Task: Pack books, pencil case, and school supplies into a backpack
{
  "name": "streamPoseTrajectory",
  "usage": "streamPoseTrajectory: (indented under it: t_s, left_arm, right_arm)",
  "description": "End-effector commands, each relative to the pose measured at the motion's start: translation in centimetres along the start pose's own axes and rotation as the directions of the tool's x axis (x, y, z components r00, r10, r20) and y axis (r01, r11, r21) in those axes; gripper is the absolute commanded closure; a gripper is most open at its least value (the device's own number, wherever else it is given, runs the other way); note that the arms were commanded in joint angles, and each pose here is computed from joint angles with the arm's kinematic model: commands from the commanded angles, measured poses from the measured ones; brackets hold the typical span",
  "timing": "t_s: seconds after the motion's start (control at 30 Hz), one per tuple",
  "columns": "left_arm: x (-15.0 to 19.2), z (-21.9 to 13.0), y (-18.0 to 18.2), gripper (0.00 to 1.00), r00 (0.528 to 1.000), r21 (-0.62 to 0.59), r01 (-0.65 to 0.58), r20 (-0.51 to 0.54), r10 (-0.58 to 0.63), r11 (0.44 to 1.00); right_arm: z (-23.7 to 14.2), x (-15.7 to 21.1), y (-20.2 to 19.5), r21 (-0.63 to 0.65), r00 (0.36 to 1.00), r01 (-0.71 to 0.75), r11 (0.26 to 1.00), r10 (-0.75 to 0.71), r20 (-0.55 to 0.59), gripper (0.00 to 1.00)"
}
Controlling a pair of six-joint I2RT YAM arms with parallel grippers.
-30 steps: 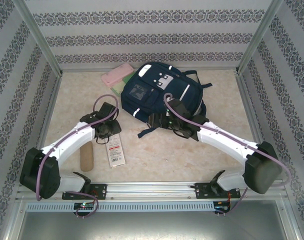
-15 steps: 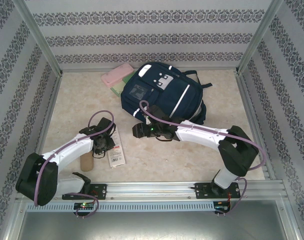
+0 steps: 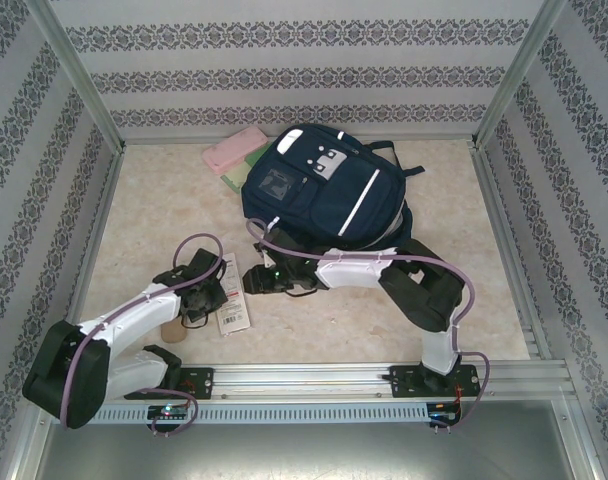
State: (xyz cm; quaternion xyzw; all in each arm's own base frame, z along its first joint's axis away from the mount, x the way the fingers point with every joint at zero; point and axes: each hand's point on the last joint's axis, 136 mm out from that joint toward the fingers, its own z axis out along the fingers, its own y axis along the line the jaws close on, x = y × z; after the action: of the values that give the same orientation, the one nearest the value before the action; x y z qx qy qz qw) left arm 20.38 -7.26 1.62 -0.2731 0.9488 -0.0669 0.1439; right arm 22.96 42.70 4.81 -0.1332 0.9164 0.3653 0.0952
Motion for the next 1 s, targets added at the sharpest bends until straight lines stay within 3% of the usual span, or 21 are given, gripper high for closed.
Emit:
streamPoseTrajectory:
  t_s: [0.0,0.23,0.43,0.5,0.53,0.73,0.97]
  left_arm:
    - [1.0,0.6,0.9,0.94,0.999,0.001,0.033,-0.032,-0.033,0.999]
    - [1.3,0.4,1.2,0.93,0.999,0.017,0.030,-0.026,-0.029,0.999]
    - [1.4,0.2,1.0,0.93,0.999,0.029,0.014,-0.031,-0.013,0.999]
    - [1.3,0.1,1.0,0.93,0.999,0.030,0.012,-0.030,-0.011,0.999]
    - [1.2,-0.1,0.9,0.92,1.000,0.030,0.009,-0.027,-0.009,1.000]
    - [-0.8,-2.9,-1.1,0.88,0.999,0.088,-0.033,0.036,0.030,0.996]
    - [-4.3,-7.4,-6.8,0.71,0.986,0.266,-0.121,0.146,0.084,0.956]
  right_arm:
    - [1.3,-0.3,1.9,-0.061,1.000,-0.019,0.998,0.018,-0.004,0.59]
    - [4.0,0.1,2.2,-0.106,0.997,-0.058,0.993,0.053,-0.048,0.65]
    - [4.6,-0.3,3.2,-0.147,0.997,-0.065,0.987,0.058,-0.053,0.81]
    - [4.3,-0.3,3.3,-0.147,0.997,-0.064,0.987,0.057,-0.047,0.97]
    - [4.2,-0.4,3.1,-0.143,0.997,-0.066,0.988,0.061,-0.042,1.00]
    - [0.8,-1.9,3.0,-0.138,0.996,-0.068,0.988,0.075,0.044,1.00]
    - [-6.2,-4.7,0.5,-0.088,0.972,-0.098,0.991,0.114,0.204,1.00]
